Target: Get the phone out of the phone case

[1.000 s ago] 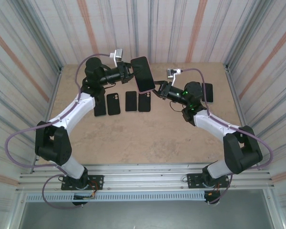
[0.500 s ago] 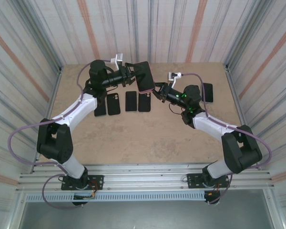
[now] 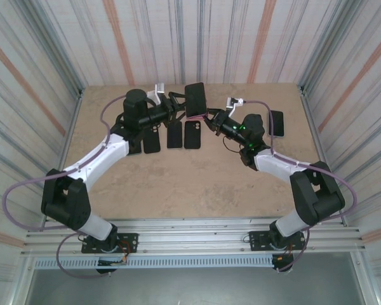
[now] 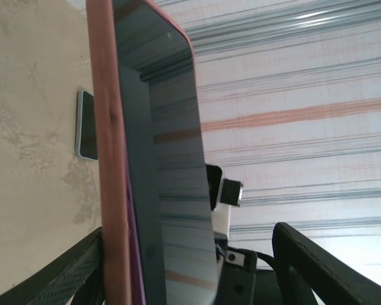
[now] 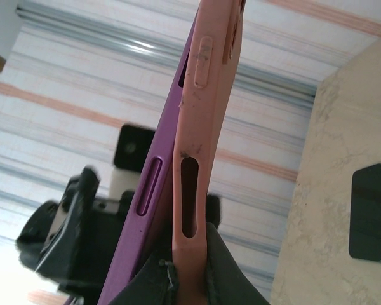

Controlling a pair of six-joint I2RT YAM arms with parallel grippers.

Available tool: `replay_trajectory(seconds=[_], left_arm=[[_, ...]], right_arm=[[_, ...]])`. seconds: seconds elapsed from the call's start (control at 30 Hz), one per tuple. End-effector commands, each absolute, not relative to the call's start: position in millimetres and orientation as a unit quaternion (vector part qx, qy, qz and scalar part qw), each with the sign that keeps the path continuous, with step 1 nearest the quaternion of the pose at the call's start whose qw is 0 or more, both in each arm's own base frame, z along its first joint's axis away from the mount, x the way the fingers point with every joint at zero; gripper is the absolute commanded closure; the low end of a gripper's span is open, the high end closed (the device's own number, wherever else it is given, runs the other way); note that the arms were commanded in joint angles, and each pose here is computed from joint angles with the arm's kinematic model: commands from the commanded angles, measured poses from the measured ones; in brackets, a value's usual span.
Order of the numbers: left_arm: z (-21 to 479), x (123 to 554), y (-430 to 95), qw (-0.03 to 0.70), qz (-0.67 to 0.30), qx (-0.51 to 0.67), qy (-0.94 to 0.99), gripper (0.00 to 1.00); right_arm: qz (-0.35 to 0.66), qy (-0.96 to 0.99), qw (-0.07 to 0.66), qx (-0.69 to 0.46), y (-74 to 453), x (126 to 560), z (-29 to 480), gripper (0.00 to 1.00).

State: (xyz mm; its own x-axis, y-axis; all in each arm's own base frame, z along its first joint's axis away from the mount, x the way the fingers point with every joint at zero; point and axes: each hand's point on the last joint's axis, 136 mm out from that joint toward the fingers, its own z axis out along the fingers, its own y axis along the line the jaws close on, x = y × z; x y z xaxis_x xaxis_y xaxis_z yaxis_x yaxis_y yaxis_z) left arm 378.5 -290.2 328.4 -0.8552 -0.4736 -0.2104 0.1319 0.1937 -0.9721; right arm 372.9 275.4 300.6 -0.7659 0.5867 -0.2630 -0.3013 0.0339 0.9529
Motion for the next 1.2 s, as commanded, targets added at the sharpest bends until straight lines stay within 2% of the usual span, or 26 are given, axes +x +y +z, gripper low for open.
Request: replay_trajectory(seconds=[0.0, 0.33, 0.67, 1.17], left_arm=[[335.5, 363.9, -275.6, 0.261, -0.614, -0.160, 0.728, 0.31], [336.9, 335.0, -286.1, 0.245, -0.638, -0.211, 0.699, 0.35], [357.0, 345.2, -309.8, 0.237, -0.678, -0.215, 0.661, 0.45], [340.8, 353.8, -305.8, 0.242, -0.666, -0.247, 0.661, 0.49]], right_arm=[[0.700, 0.593, 0.386, 0.096, 268.3, 378.9, 340.0, 0.97], [0.698, 0.577, 0.408, 0.110, 272.4, 385.6, 343.0, 0.97], [0.695, 0.582, 0.411, 0.097, 279.6, 380.6, 344.0, 0.97], [0.697, 0.573, 0.422, 0.084, 281.3, 368.1, 353.1, 0.97]])
